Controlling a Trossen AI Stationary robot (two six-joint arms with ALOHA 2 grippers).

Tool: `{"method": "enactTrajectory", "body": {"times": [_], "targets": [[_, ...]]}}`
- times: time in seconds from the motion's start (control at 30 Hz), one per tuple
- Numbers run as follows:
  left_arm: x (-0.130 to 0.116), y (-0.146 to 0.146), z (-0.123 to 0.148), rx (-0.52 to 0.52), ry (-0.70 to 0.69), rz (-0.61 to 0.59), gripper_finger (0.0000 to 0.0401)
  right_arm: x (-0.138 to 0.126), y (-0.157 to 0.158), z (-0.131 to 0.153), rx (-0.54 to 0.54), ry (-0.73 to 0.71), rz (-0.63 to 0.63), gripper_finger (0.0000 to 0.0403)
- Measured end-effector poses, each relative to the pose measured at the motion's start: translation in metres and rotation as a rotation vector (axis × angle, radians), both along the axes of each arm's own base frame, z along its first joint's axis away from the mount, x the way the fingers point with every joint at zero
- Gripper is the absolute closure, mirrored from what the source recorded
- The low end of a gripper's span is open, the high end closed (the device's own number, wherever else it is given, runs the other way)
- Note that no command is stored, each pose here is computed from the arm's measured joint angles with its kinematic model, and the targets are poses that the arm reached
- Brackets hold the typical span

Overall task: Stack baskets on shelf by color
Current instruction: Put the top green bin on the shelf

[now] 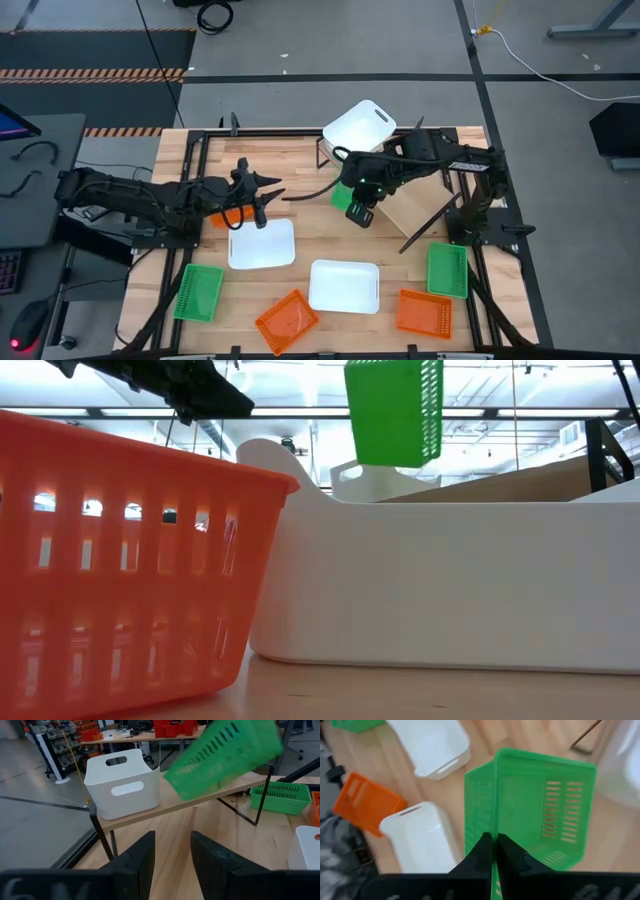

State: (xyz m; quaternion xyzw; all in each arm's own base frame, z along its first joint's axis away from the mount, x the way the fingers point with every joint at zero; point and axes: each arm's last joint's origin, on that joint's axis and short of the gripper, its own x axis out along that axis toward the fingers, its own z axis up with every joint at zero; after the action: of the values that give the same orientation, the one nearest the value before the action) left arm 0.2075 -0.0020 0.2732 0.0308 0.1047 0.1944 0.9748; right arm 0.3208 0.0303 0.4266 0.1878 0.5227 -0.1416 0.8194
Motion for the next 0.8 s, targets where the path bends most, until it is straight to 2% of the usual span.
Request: {"method": "enactTrajectory", "body": {"times": [0.27,0.4,0.63,0.8], "targets": [[0.0,-0.001,0.0,-0.003,0.001,-0.004,0.0268,0.002,0.004,-0.011,0.044,0.048,-0.033,0.0391],[0.0,-0.004,0.0,-0.01,-0.002,-0.015,0.0268,-0.005,0.004,-0.011,0.07,0.059,-0.03,0.0391],[0.0,-0.004,0.0,-0.01,-0.002,-0.019,0.0269,-0.044,0.0,0.021,0.021,-0.056,0.087,0.0392],[0.0,-0.004,0.0,-0.011,-0.003,-0.019,0.0269,-0.076,-0.005,0.042,-0.005,-0.145,0.079,0.0392]]}}
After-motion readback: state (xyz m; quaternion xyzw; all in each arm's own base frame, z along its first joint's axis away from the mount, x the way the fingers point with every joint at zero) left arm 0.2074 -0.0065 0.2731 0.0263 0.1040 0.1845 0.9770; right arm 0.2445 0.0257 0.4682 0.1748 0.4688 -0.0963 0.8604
